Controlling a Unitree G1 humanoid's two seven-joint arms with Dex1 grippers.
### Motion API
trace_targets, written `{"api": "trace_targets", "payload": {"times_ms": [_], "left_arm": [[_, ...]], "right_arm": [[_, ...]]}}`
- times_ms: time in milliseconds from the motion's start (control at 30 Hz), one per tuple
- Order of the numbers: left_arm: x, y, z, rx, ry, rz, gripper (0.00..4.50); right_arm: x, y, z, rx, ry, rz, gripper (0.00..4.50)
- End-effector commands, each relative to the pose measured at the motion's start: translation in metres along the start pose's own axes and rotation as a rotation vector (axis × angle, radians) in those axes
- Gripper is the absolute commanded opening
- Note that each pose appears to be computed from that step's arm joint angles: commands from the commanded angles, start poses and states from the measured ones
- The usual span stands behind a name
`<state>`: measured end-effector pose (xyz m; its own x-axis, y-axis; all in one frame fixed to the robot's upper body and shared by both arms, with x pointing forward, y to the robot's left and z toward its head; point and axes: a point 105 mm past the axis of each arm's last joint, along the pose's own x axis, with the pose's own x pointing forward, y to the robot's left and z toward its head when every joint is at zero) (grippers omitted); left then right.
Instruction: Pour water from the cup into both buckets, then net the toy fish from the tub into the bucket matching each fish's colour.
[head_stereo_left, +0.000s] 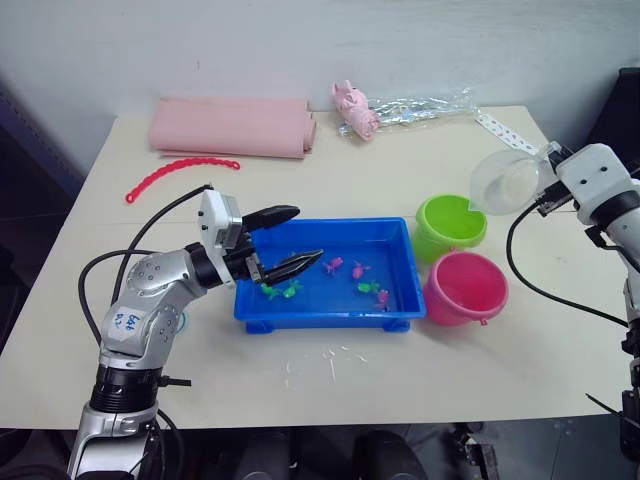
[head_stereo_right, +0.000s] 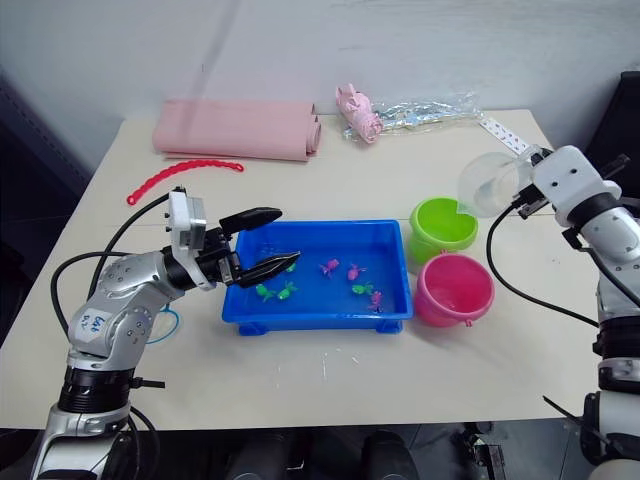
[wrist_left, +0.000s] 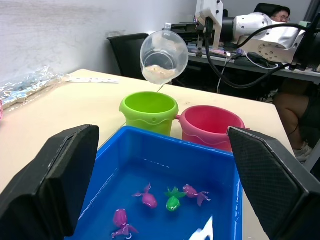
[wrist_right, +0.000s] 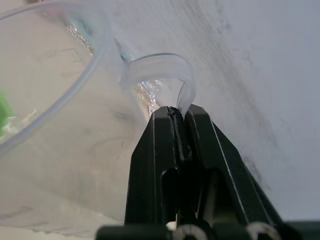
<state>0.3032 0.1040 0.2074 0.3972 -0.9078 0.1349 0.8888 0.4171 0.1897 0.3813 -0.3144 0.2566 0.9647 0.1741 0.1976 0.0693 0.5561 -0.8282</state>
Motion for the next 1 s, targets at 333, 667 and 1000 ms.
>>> {"api": "trace_targets", "payload": {"times_ms": [333,667,1000], "left_arm": [[0.005,-0.009,0.008,0.033,-0.031,-0.019,4.5],[0.005,-0.012,0.008,0.037,-0.038,-0.017,4.5],[0.005,-0.012,0.008,0.038,-0.04,-0.009,4.5]], "right_arm": [[0.006,-0.021,0.026,-0.258,-0.118,-0.117,0.05],[0.006,-0.015,0.033,-0.423,-0.178,-0.138,0.05],[0.003,-0.013,0.043,-0.533,-0.256,-0.181,0.05]]}}
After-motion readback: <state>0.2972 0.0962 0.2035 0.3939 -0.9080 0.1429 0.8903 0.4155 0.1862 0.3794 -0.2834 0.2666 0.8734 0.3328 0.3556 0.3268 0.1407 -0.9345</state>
